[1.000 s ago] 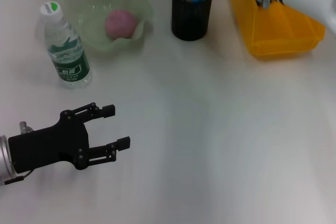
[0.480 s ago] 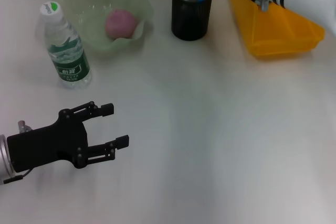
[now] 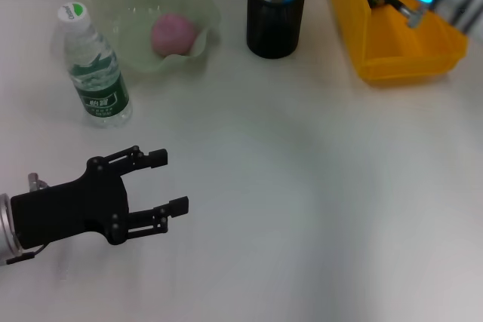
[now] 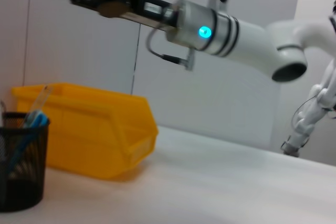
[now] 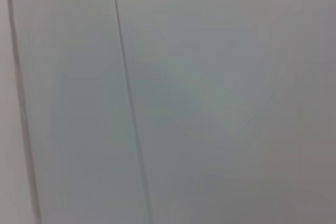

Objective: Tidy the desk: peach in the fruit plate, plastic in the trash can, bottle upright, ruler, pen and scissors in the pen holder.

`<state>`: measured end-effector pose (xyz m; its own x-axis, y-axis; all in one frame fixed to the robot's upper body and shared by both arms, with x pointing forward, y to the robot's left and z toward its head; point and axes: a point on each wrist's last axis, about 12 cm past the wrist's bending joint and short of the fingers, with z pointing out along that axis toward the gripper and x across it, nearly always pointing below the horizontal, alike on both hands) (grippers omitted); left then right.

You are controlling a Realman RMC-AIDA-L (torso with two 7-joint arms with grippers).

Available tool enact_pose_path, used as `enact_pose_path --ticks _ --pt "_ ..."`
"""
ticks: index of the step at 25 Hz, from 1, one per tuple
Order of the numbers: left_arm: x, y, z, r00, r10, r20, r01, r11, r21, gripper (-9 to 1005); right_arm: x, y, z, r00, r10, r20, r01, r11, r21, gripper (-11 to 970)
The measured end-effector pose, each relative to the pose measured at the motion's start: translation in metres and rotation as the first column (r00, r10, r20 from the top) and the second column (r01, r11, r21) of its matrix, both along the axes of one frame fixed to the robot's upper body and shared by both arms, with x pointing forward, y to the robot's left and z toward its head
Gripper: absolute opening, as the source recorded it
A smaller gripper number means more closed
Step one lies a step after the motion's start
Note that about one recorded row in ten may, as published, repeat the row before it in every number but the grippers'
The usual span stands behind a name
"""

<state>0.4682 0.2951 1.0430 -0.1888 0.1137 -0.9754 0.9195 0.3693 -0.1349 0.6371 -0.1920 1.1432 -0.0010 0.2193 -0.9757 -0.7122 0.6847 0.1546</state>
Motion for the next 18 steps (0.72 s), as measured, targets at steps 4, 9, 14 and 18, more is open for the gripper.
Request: enact_pose_path --ticks 4,9,14,18 --pt "0.001 -0.004 0.005 0.999 -0.035 0.010 0.035 0.999 -0.033 813 -0.032 -0.035 -0.005 0.991 0.135 -0.015 -0.133 0.987 0.088 657" --pt "0.005 -0.009 0.010 0.998 -0.061 0.018 0.062 0.997 -0.053 813 -0.072 -0.081 -0.014 0.936 0.334 -0.111 -0.324 0.941 0.102 662" --pt "0.010 -0.013 0.013 0.996 -0.078 0.030 0.080 0.995 -0.053 813 -0.106 -0.103 -0.028 0.862 0.462 -0.207 -0.461 0.886 0.057 667" --pt "0.017 -0.018 0.017 0.994 -0.103 0.030 0.105 0.993 -0.052 813 -0.119 -0.105 -0.043 0.820 0.489 -0.297 -0.509 0.861 0.011 672"
